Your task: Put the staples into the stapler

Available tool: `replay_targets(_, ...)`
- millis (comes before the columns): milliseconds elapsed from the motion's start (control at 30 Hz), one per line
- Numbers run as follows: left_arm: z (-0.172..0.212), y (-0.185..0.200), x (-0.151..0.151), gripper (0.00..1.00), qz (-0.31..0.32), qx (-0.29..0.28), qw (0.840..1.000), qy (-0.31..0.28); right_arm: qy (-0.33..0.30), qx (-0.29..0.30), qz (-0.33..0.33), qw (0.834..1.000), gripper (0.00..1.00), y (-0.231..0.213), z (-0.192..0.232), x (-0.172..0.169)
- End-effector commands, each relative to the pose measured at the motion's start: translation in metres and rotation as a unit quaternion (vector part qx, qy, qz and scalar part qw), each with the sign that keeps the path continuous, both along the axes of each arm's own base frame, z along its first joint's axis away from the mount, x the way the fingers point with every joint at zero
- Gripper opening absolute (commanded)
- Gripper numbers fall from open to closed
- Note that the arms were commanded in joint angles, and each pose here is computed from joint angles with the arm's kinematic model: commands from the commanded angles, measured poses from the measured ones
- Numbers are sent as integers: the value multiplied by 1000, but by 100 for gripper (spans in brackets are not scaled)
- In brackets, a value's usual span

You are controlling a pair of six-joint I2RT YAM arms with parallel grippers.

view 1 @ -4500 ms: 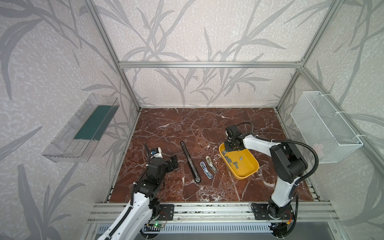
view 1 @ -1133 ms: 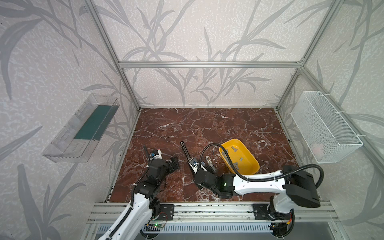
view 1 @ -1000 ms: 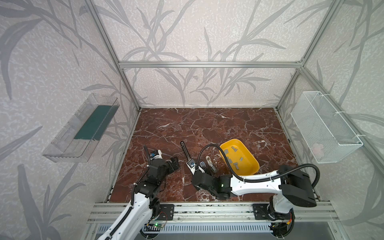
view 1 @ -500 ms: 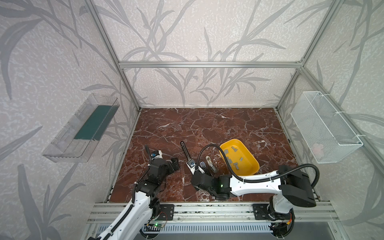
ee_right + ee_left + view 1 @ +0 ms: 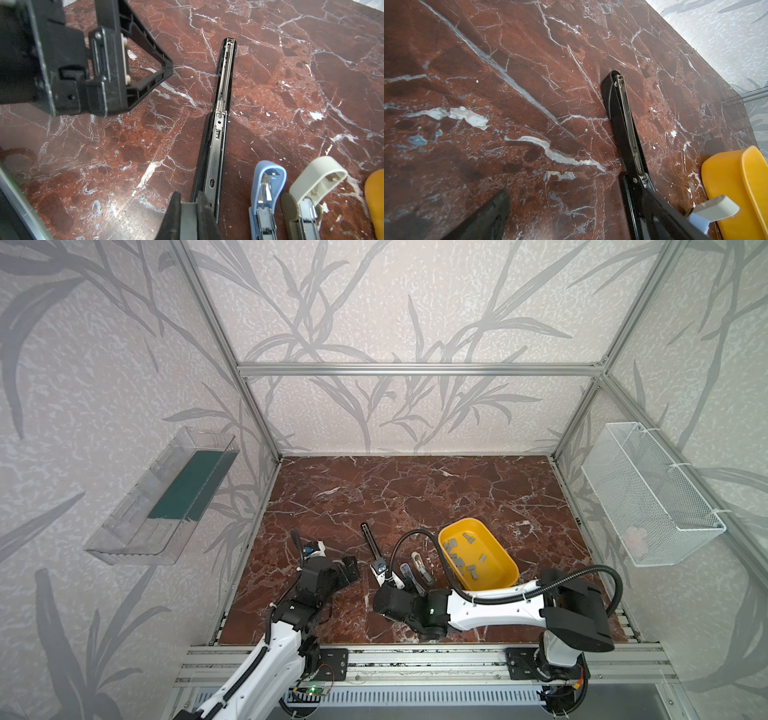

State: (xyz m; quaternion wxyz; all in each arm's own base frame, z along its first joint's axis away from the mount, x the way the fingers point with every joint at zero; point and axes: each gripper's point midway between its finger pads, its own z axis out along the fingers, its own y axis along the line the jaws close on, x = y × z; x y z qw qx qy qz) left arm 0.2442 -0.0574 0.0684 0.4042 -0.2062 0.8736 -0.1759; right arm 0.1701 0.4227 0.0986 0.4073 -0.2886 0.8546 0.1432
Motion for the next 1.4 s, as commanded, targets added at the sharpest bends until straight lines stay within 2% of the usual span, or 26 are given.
replay_targets(0, 9, -1, 3, 99, 5, -9, 1000, -10, -11, -9, 36, 999, 14, 12, -2, -5)
replay_targets(67, 8, -1, 3, 99, 5, -9, 1000, -9, -17, -20, 45, 999, 14, 12, -4, -5)
replay_targets(267, 9, -1, 3, 99, 4, -11, 1000, -11, -16, -27, 10, 999, 13, -3, -5, 10)
replay_targets(533, 9, -2, 3, 99, 3, -11, 1000, -11, -8, -44, -1, 999, 12, -4, -16, 15)
replay_targets(1367, 9, -2, 3, 99, 2, -13, 1000, -11, -5, -41, 29, 999, 12, -9, -21, 25)
